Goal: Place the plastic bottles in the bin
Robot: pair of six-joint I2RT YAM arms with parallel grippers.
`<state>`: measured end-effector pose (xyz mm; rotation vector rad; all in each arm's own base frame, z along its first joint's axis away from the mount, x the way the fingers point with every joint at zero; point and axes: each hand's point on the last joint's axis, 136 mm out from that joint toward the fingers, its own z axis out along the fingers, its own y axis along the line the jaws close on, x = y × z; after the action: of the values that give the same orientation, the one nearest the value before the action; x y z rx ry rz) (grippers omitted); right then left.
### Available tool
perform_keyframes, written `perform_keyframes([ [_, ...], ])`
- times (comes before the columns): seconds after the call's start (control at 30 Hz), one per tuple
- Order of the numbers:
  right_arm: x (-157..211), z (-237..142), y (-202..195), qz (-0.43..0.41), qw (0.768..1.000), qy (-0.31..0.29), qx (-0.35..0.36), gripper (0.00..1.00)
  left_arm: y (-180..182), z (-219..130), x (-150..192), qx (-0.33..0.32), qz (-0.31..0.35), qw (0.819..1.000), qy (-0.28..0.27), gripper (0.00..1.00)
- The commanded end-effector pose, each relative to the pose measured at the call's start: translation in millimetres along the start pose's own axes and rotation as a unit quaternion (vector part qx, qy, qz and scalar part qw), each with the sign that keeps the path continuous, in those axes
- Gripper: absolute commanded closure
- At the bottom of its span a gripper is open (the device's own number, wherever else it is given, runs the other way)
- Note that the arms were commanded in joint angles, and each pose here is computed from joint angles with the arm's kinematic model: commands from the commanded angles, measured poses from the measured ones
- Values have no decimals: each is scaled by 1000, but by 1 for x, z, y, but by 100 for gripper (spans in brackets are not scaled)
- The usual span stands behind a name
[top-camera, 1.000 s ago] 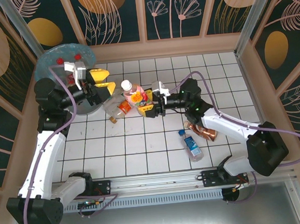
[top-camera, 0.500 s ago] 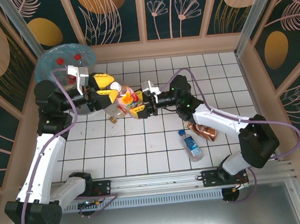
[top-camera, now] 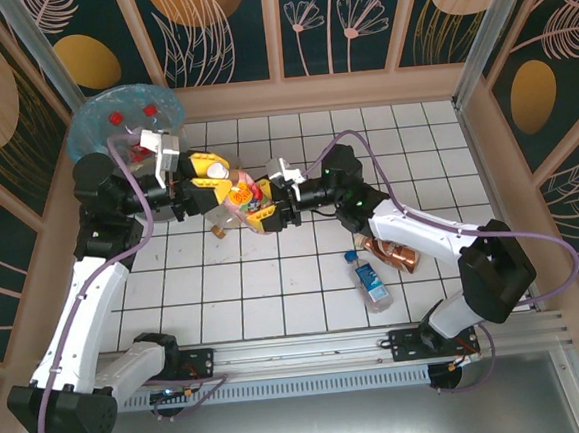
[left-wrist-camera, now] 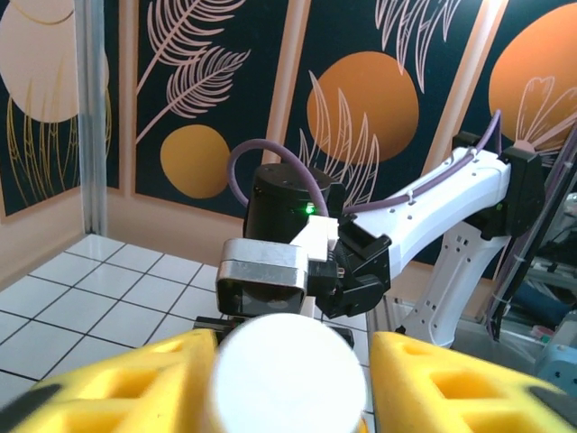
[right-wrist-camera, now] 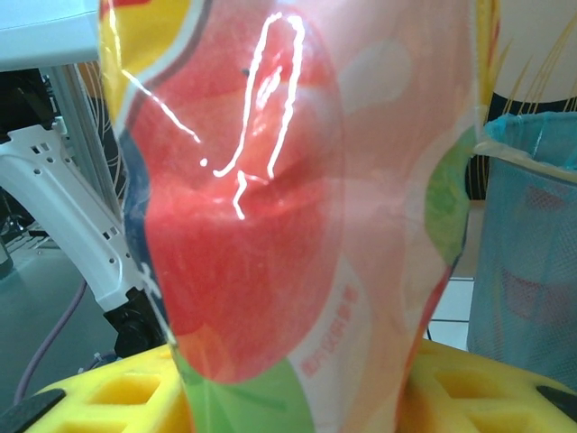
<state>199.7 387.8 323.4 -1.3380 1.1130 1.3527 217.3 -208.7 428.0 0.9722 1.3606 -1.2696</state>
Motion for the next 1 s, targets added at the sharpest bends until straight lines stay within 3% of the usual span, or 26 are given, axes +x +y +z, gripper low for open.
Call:
perform_keyframes([
  [0.0, -10, 5, 2, -18, 1000, -6, -11, 51, -14, 1, -3, 28, 19, 999, 8, 68],
  [0.13, -9, 5, 1, -20, 1000, -3, -8, 51, -15, -1, -10, 12, 34, 999, -2, 80],
  [0.2, -8, 4, 0, -21, 1000, -2, -2, 45, -15, -2, -16, 0, 43, 999, -12, 86],
  [0.3, -9, 1, -7, -26, 999, -6, 29, 28, -6, -4, -28, -41, 52, 997, -36, 100],
  [0.37, -10, -2, -15, -30, 997, -11, 64, 3, 6, -7, -38, -84, 54, 993, -57, 100],
  [0.53, -6, -14, -35, -39, 988, -9, 147, 1, 54, -27, -70, -244, 35, 963, -106, 100],
  [0.63, 1, -18, -44, -40, 983, 9, 178, 1, 85, -56, -93, -371, 27, 919, -131, 100],
  [0.8, 12, -21, -51, -41, 979, 33, 199, 1, 119, -124, -120, -571, 36, 805, -160, 100],
  [0.87, 14, -20, -50, -42, 978, 40, 198, 1, 128, -140, -128, -618, 48, 770, -150, 100],
  [0.97, 18, -17, -48, -45, 979, 52, 193, 1, 146, -156, -137, -665, 62, 734, -123, 100],
])
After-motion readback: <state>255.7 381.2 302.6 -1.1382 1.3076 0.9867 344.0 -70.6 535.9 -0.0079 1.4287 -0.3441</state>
